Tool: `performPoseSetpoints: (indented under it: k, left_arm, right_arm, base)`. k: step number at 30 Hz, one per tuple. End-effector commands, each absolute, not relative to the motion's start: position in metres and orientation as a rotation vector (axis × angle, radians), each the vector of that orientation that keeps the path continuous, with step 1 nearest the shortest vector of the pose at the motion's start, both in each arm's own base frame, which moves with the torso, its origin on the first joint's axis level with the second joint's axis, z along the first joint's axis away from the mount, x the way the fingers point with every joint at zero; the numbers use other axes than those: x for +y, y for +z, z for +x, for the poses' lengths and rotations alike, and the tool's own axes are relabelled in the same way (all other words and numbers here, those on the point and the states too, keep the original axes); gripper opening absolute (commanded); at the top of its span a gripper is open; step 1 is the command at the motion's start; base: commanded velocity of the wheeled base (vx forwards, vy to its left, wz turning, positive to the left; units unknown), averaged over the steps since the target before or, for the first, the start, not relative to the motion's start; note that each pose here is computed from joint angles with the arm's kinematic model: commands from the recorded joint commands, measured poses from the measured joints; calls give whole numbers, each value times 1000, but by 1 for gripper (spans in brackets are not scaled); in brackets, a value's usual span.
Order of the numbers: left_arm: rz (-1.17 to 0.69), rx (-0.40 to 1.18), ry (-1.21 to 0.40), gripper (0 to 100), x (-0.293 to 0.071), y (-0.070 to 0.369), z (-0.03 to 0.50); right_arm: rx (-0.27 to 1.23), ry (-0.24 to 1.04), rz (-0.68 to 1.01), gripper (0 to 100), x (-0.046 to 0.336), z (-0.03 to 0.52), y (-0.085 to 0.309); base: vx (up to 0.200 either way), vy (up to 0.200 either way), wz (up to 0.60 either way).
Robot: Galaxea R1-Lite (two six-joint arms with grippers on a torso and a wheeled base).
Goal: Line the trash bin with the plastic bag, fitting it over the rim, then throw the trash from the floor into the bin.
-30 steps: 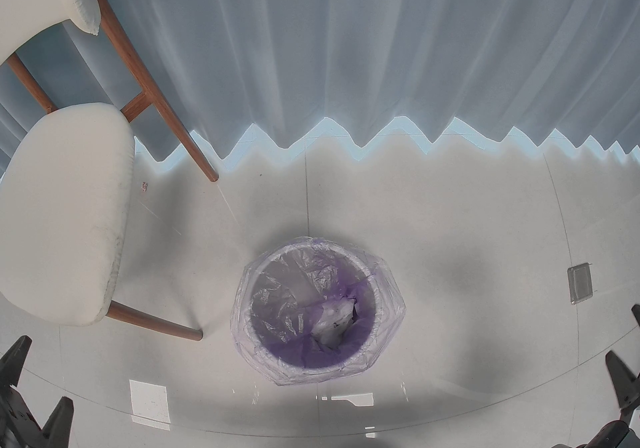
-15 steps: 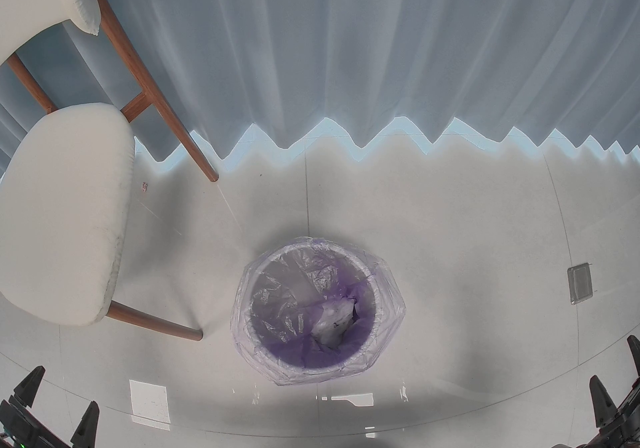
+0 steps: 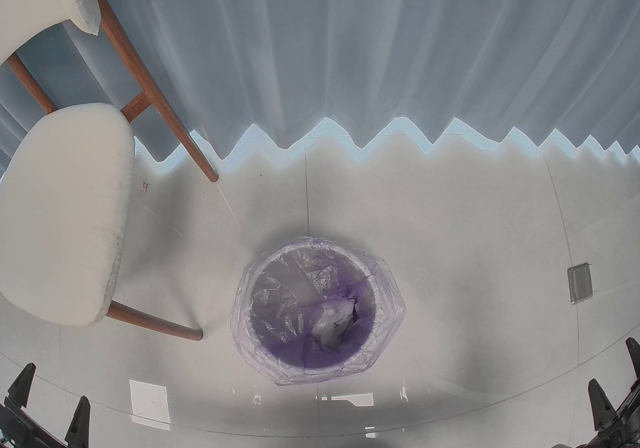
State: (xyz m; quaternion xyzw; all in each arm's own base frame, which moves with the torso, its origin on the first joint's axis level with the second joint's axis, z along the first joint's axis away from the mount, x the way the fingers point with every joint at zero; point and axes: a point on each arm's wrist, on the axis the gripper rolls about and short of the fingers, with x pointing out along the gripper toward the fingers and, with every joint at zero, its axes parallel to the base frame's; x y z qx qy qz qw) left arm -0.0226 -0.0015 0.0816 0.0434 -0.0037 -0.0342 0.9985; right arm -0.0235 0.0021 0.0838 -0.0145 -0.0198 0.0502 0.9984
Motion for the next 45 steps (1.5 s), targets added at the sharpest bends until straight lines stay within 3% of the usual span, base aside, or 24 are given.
performPoseSetpoints:
  k: [1,4,6,7,9,11,14,18,21,24,25,26,30,36,37,44,45]
  left_arm:
    - [74,-11,-138,100,-3,76,-23]
    - [72,-11,-141,100,-3,76,-23]
    - [72,-11,-139,100,-3,76,-23]
    - [72,-11,-139,100,-3,76,-23]
    - [71,-11,-141,100,-3,76,-23]
    - [65,-10,-132,100,-3,76,-23]
    - [47,-13,-116,100,-3,77,-23]
    - [55,-8,52,100,1,76,-23]
    - [84,-8,66,100,1,77,-23]
    - [77,-11,-86,100,-2,76,-23]
    - [77,-12,-115,100,-3,76,-23]
    - [85,-16,-194,100,-4,76,-23]
    - [91,-15,-207,100,-5,76,-23]
    - [69,-11,-104,100,-2,76,-23]
    - [18,-5,-26,100,-1,76,-23]
    - [44,52,-86,100,-2,70,-23]
    - [47,53,-89,100,-2,70,-23]
  right_arm:
    - [-33,-90,17,100,-2,-24,81]
    - [-24,-78,30,100,-2,-25,82]
    - [-23,29,14,100,1,-24,82]
    - [-24,166,9,100,4,-25,81]
    - [-23,233,8,100,5,-25,81]
    - [-19,219,10,100,5,-25,82]
    - [-8,15,14,100,0,-25,81]
    - [-4,-27,77,100,-1,-25,81]
    - [-4,-23,40,100,-1,-25,81]
    - [-11,199,-53,100,4,-26,81]
    - [-12,205,-54,100,5,-26,81]
    - [-12,198,-65,100,4,-26,81]
    - [-27,179,-84,100,4,-25,82]
    - [-24,86,13,100,2,-25,82]
    - [-20,-90,47,100,-2,-25,82]
    - [-18,-66,34,100,-2,-25,82]
    - [-18,20,-6,100,0,-25,82]
  base:
    - [0,0,0]
    - [0,0,0]
    - [0,0,0]
    - [0,0,0]
    - [0,0,0]
    - [0,0,0]
    - [0,0,0]
    - [0,0,0]
    - [0,0,0]
    - [0,0,0]
    - [0,0,0]
    - [0,0,0]
    - [0,0,0]
    - [0,0,0]
    - [0,0,0]
    - [0,0,0]
    - [0,0,0]
